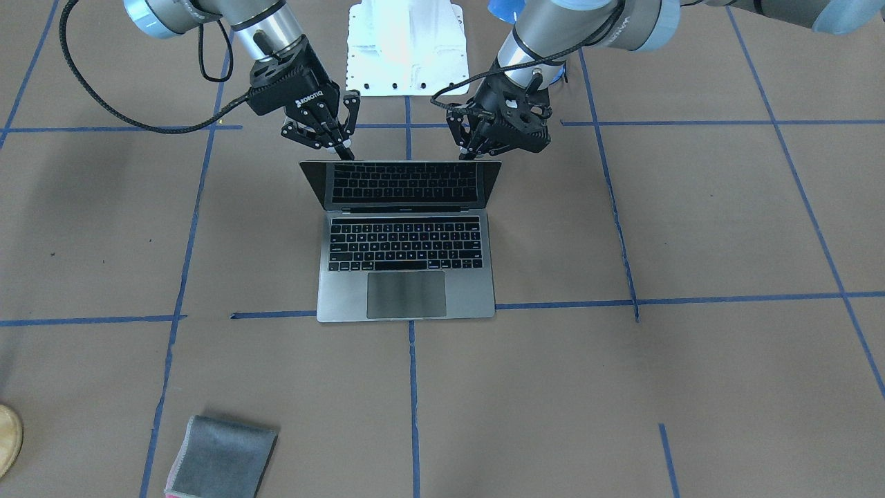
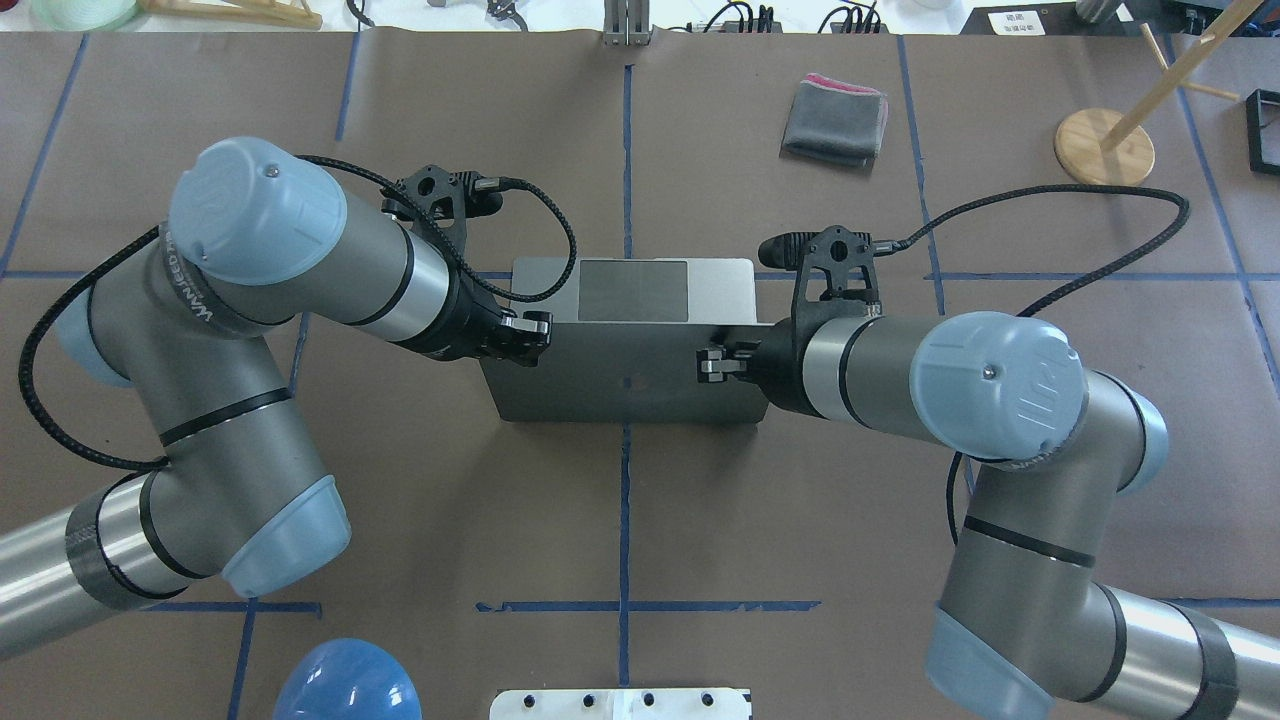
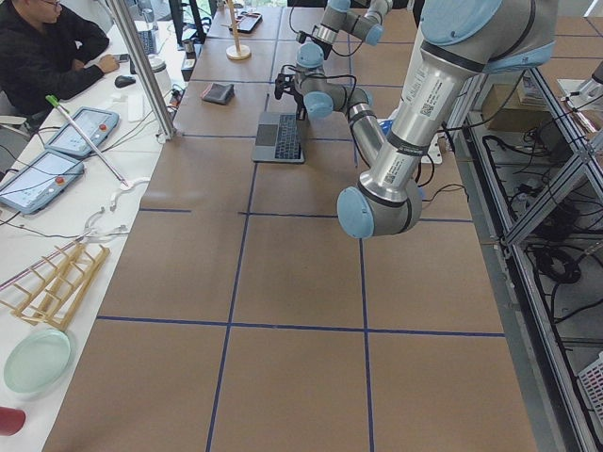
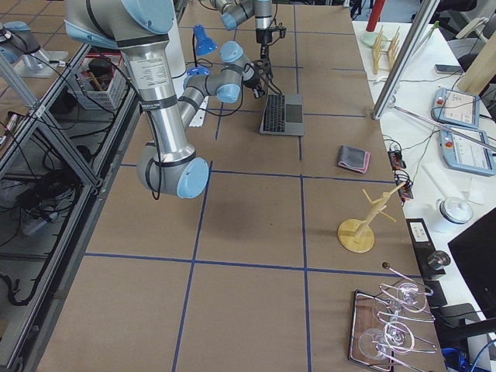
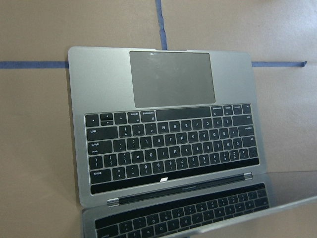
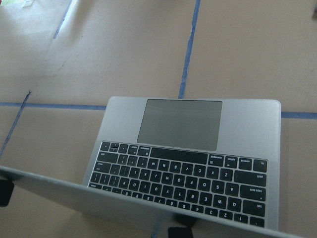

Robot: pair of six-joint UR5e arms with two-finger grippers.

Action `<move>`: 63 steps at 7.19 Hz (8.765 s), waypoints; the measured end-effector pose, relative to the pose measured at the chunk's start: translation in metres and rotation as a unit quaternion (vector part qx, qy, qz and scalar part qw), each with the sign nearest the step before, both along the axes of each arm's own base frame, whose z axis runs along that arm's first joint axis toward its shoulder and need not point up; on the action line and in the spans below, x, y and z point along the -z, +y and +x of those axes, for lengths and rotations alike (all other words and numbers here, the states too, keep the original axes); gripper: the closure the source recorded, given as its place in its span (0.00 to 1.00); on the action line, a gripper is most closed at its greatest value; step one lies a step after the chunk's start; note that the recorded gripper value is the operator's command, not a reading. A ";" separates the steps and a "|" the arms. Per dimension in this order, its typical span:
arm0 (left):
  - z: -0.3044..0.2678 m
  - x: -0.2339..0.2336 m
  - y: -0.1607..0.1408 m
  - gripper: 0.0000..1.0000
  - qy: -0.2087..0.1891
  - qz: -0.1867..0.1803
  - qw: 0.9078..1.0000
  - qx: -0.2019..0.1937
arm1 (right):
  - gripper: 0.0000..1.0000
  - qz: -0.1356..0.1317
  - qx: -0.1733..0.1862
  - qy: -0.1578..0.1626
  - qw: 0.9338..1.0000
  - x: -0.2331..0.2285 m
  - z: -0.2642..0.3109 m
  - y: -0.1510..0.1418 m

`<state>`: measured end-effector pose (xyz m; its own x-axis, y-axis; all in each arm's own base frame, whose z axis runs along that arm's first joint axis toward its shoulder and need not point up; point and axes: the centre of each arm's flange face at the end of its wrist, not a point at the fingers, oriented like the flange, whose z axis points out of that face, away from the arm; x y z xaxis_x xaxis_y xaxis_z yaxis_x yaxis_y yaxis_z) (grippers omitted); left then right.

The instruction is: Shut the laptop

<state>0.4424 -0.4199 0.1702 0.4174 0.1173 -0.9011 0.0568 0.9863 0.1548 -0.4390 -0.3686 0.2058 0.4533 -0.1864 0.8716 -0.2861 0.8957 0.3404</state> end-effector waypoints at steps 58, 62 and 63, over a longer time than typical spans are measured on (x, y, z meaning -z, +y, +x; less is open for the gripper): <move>-0.532 -0.498 -0.047 0.00 -0.172 -0.100 0.980 -0.029 | 0.00 -0.256 0.103 0.134 0.952 -0.468 0.520 -0.003; -0.532 -0.498 -0.047 0.00 -0.173 -0.099 0.979 -0.030 | 0.00 -0.256 0.102 0.133 0.952 -0.467 0.520 -0.003; -0.532 -0.498 -0.047 0.00 -0.173 -0.099 0.979 -0.029 | 0.00 -0.255 0.102 0.134 0.952 -0.467 0.520 -0.003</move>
